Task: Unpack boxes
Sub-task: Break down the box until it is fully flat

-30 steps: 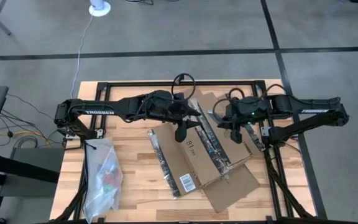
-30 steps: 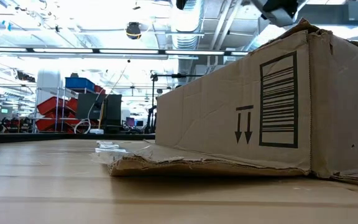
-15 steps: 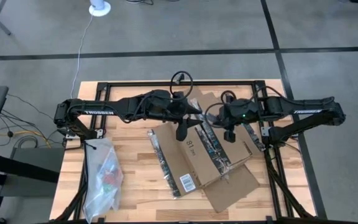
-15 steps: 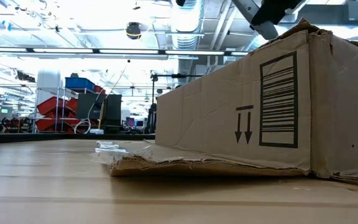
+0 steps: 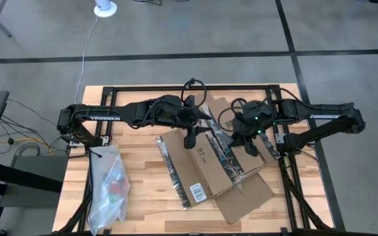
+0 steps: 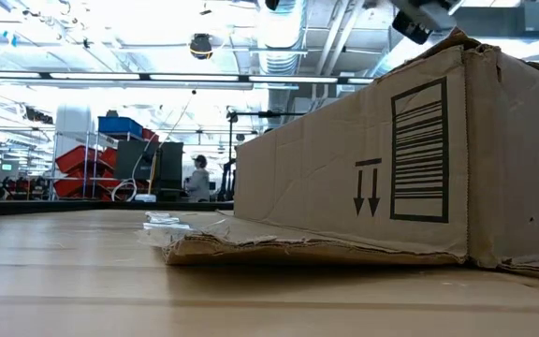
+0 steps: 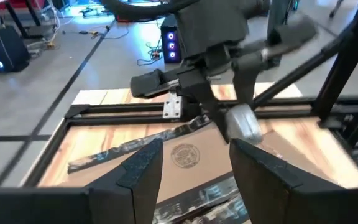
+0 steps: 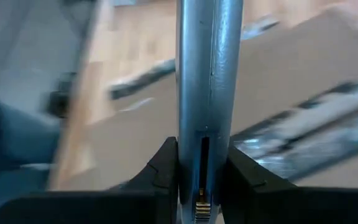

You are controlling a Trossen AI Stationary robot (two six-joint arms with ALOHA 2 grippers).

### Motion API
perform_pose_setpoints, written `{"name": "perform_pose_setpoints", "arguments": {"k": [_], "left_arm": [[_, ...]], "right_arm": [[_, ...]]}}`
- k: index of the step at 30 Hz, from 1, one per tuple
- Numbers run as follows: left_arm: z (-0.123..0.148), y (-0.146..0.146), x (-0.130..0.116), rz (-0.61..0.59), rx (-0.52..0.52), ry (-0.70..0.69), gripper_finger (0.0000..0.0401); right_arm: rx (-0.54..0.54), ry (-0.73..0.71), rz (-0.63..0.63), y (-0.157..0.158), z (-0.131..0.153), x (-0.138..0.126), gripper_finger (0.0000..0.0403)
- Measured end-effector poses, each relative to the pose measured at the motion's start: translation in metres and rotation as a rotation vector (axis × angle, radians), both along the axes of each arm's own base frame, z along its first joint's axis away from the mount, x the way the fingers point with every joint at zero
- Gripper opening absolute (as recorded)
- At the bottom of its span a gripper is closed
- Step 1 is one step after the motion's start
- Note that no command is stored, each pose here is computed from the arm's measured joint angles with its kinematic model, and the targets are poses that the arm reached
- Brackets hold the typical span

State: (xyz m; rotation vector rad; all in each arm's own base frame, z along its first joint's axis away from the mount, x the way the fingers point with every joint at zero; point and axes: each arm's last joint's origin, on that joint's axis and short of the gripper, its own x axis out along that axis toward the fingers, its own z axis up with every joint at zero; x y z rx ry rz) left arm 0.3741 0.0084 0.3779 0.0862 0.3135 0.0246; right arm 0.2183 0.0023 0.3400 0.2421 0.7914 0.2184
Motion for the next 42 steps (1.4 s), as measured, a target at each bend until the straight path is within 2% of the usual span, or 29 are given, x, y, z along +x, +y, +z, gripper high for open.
{"name": "perform_pose_setpoints", "arguments": {"k": [10, 16, 29, 36, 42], "left_arm": [[-0.005, -0.025, 0.004, -0.138, 0.208, 0.008, 0.0173], [-0.019, -0.028, 0.015, -0.153, 0.220, 0.040, 0.0173], [-0.022, -0.022, 0.020, -0.161, 0.266, 0.036, 0.0173], [-0.024, -0.017, 0.020, -0.116, 0.274, 0.052, 0.0173], [-0.017, -0.014, 0.014, 0.068, 0.222, 0.045, 0.0173]], "right_arm": [[0.205, 0.029, 0.035, -0.026, -0.021, 0.014, 0.0056], [0.285, 0.020, 0.081, -0.027, -0.025, 0.023, 0.0056], [0.313, 0.020, 0.112, -0.018, -0.022, 0.023, 0.0056], [0.312, 0.036, 0.112, -0.012, -0.023, 0.023, 0.0056], [0.274, 0.001, 0.064, -0.022, -0.015, 0.012, 0.0056]]}}
